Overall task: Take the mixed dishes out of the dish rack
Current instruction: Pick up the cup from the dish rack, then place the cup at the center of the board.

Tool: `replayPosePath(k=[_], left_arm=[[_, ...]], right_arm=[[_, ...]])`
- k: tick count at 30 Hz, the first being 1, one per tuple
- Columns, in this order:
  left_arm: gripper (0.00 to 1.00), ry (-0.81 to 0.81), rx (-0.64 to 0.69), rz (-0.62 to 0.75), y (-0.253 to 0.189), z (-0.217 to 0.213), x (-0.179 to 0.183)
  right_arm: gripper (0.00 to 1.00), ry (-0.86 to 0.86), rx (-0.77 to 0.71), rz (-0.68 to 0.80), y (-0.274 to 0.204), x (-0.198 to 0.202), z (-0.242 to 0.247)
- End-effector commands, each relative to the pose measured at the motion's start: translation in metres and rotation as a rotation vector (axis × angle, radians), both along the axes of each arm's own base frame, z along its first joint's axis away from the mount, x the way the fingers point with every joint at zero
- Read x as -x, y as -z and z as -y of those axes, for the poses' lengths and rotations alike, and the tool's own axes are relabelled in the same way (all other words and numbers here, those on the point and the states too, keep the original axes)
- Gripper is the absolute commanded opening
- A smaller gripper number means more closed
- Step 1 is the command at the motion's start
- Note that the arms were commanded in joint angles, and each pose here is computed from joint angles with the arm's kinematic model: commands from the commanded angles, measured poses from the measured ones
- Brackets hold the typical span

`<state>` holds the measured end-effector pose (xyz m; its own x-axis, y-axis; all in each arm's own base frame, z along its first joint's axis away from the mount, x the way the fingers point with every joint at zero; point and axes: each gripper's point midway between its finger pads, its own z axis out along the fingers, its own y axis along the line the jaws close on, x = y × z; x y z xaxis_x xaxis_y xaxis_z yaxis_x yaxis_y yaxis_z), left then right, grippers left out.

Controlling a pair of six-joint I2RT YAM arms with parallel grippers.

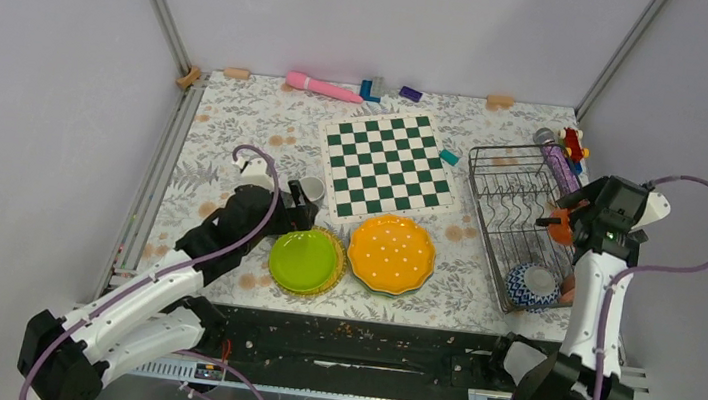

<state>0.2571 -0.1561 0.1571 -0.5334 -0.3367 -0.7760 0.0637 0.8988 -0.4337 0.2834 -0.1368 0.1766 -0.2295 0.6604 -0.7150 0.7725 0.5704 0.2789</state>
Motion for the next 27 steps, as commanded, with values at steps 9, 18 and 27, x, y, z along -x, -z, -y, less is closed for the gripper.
replayPosePath(k=[9, 18, 27], left_arm=[[0.99, 0.197, 0.227, 0.083, -0.043, 0.038, 0.021], [0.99, 0.576, 0.555, 0.129, -0.096, 0.096, 0.067], [0.97, 0.891, 0.770, 0.110, -0.127, 0.146, 0.107]], right_arm=[[0.09, -0.355, -0.080, 0.638, -0.125, -0.018, -0.082], [0.08, -0.688, -0.200, 0.942, -0.153, -0.009, -0.174], [0.09, -0.988, -0.356, 1.135, -0.151, 0.026, -0.267]])
